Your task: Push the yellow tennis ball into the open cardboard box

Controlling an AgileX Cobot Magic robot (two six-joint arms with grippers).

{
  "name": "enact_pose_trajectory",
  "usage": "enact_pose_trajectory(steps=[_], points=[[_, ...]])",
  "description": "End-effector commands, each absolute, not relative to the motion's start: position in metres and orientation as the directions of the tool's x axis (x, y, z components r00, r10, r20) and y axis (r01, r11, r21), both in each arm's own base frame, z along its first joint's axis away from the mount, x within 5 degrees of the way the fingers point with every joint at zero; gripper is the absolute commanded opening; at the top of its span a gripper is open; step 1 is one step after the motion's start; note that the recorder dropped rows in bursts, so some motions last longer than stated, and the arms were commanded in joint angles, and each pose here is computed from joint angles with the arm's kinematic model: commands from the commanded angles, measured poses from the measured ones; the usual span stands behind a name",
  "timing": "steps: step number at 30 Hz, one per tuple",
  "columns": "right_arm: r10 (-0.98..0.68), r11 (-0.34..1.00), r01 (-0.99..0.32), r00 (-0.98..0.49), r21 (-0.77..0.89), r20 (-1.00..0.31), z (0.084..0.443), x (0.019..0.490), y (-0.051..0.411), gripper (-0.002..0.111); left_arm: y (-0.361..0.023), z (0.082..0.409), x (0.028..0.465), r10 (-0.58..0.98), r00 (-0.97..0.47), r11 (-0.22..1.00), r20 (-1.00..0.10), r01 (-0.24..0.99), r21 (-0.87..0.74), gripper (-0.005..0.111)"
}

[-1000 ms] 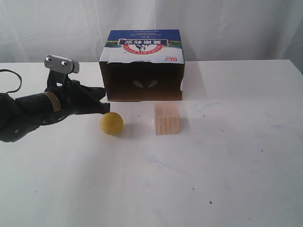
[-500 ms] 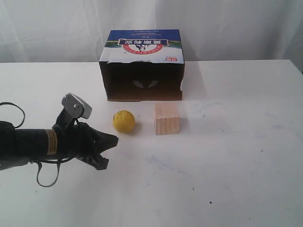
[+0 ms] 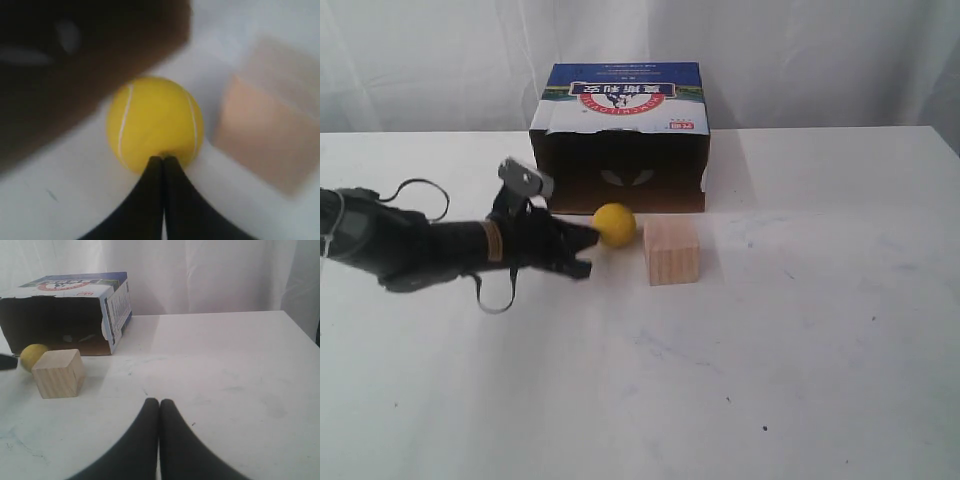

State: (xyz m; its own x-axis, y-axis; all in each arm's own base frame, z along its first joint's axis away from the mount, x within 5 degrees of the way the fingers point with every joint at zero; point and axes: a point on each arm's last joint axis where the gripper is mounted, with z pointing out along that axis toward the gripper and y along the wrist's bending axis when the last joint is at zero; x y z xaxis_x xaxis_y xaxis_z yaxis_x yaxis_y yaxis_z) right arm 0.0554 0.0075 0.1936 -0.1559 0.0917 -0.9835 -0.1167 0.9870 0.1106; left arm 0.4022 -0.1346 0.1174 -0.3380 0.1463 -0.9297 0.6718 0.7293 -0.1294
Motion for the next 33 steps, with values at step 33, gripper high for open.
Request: enact_pose_trajectory(steps=[33], points=[[0.091, 0.986, -0.122, -0.146, 0.109, -0.985, 0.193, 0.055, 0.008, 0.000, -0.105, 0.117, 0.378, 0.118, -0.431, 0.700, -0.895, 0.675, -0.233, 0.000]])
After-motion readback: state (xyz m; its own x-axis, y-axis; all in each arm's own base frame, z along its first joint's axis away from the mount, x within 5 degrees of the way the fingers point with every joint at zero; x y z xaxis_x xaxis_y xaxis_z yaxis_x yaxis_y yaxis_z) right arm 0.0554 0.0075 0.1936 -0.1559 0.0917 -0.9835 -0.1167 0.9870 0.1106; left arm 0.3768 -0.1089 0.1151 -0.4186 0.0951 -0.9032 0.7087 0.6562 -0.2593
